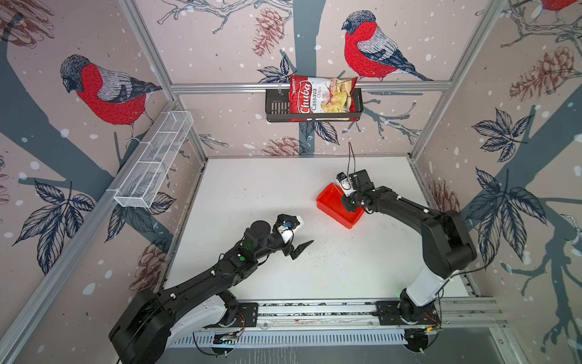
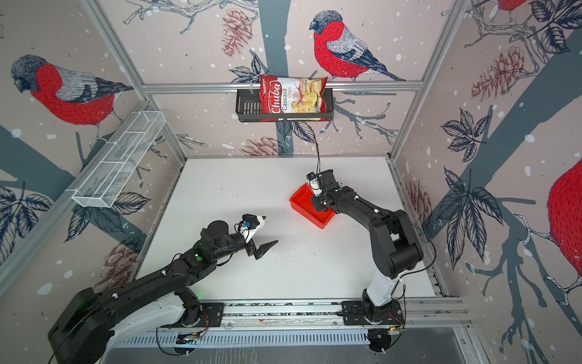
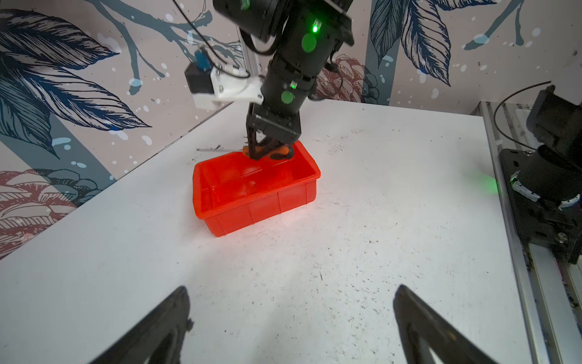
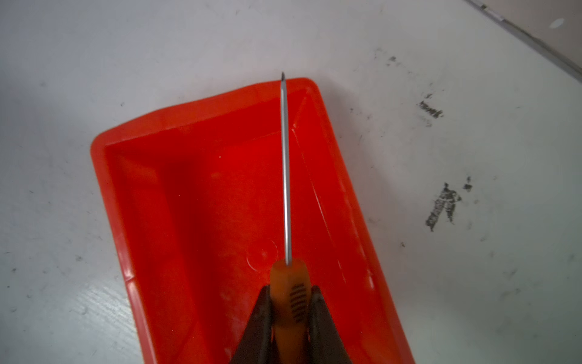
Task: Put the screwdriver in the bin
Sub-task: Place the screwdriver into the bin, then reset both arms
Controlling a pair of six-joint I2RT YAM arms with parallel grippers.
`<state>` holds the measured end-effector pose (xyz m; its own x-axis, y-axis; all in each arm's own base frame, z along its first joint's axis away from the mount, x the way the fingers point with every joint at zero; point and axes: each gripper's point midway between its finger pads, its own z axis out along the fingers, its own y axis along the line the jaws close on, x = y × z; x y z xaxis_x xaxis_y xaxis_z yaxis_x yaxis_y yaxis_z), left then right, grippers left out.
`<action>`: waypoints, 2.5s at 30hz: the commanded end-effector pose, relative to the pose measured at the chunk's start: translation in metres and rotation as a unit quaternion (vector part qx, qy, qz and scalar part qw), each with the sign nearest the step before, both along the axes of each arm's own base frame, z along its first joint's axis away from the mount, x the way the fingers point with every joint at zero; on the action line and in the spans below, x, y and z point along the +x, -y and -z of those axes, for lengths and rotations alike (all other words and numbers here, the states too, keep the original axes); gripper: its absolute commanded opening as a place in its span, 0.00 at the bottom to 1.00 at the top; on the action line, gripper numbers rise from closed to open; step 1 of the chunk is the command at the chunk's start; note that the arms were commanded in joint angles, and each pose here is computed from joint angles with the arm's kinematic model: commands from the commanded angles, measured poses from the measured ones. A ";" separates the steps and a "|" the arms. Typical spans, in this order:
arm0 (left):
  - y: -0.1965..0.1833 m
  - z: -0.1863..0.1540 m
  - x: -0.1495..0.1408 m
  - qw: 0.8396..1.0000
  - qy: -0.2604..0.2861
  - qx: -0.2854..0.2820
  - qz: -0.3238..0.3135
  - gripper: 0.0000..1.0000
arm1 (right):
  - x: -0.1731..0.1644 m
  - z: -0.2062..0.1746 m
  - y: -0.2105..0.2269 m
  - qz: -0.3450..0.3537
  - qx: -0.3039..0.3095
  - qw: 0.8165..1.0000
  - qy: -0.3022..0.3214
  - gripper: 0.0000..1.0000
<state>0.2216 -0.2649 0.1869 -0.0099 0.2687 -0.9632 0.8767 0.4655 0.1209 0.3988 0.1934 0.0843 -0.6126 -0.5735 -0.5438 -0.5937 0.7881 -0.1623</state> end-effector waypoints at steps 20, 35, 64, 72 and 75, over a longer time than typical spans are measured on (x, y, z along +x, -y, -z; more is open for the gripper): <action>-0.002 -0.005 0.002 1.000 0.010 -0.006 -0.009 0.99 | 0.021 0.036 0.004 0.029 -0.029 0.999 0.003 0.33; -0.041 -0.031 0.051 0.988 0.042 -0.039 -0.146 0.98 | 0.019 -0.088 0.031 0.096 0.099 0.982 0.129 0.98; -0.257 0.036 0.119 0.834 0.041 -0.053 -0.547 0.98 | -0.069 -0.077 0.221 0.356 0.183 0.833 0.381 1.00; -0.256 0.032 0.123 0.837 0.075 -0.062 -0.539 0.98 | -0.062 -0.066 0.230 0.378 0.208 0.817 0.382 0.99; -0.255 0.031 0.126 0.839 0.086 -0.054 -0.534 0.98 | -0.056 -0.064 0.233 0.382 0.213 0.813 0.384 1.00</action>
